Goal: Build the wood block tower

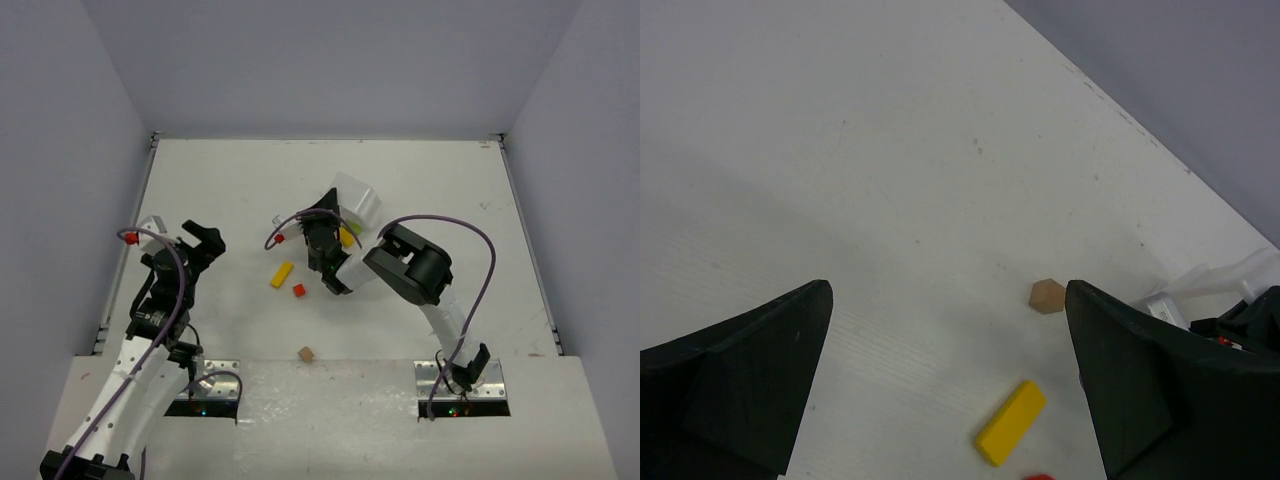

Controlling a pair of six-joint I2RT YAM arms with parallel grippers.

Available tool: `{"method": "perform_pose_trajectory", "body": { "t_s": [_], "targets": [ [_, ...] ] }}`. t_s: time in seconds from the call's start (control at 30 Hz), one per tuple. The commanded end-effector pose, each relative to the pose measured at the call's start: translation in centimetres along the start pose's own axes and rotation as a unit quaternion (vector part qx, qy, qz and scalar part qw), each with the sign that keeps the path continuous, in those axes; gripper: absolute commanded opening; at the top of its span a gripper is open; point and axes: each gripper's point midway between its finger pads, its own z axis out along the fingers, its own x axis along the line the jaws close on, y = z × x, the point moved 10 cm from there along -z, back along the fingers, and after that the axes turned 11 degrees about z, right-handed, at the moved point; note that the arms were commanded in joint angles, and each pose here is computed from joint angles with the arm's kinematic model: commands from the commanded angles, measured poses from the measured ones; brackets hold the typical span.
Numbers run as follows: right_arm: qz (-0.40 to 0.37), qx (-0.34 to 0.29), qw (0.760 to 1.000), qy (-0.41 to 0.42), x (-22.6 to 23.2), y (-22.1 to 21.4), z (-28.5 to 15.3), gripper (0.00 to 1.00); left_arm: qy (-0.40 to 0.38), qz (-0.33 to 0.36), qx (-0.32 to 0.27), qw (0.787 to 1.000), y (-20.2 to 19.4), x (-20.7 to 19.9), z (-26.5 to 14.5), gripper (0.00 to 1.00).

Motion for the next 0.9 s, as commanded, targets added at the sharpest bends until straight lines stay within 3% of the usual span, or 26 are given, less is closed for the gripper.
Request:
{"method": "perform_pose_trajectory", "body": {
  "t_s": [0.0, 0.17, 0.37, 0.43, 0.53, 0.87],
  "targets": [
    [0.169, 0.059, 0.978, -0.111, -3.3, -1.8, -1.3, 0.00, -0.002, -0.010, -0.014, 1.000, 1.3, -0.5, 0.0, 1.00],
    [0.223, 0.081, 0.963, -0.129, -5.4, -2.4, -1.3, 0.00, 0.003, 0.007, 0.032, 0.999, 0.3, -0.9, 1.3, 1.00],
    [0.301, 0.148, 0.929, -0.156, -8.2, -5.9, 0.2, 0.00, 0.007, 0.027, 0.076, 0.997, -0.3, -1.5, 2.5, 1.00],
    [0.309, 0.175, 0.924, -0.141, -8.5, -7.6, 0.7, 0.00, 0.008, 0.030, 0.079, 0.996, -0.5, -1.5, 2.7, 1.00],
    [0.372, 0.196, 0.896, -0.144, -9.1, -9.9, 0.9, 0.00, -0.003, 0.034, 0.080, 0.996, -0.3, -1.7, 2.7, 1.00],
    [0.407, 0.284, 0.853, -0.163, -10.0, -16.4, 6.2, 0.00, -0.050, 0.036, 0.075, 0.995, 0.7, -3.3, 3.5, 1.00]
  ]
}}
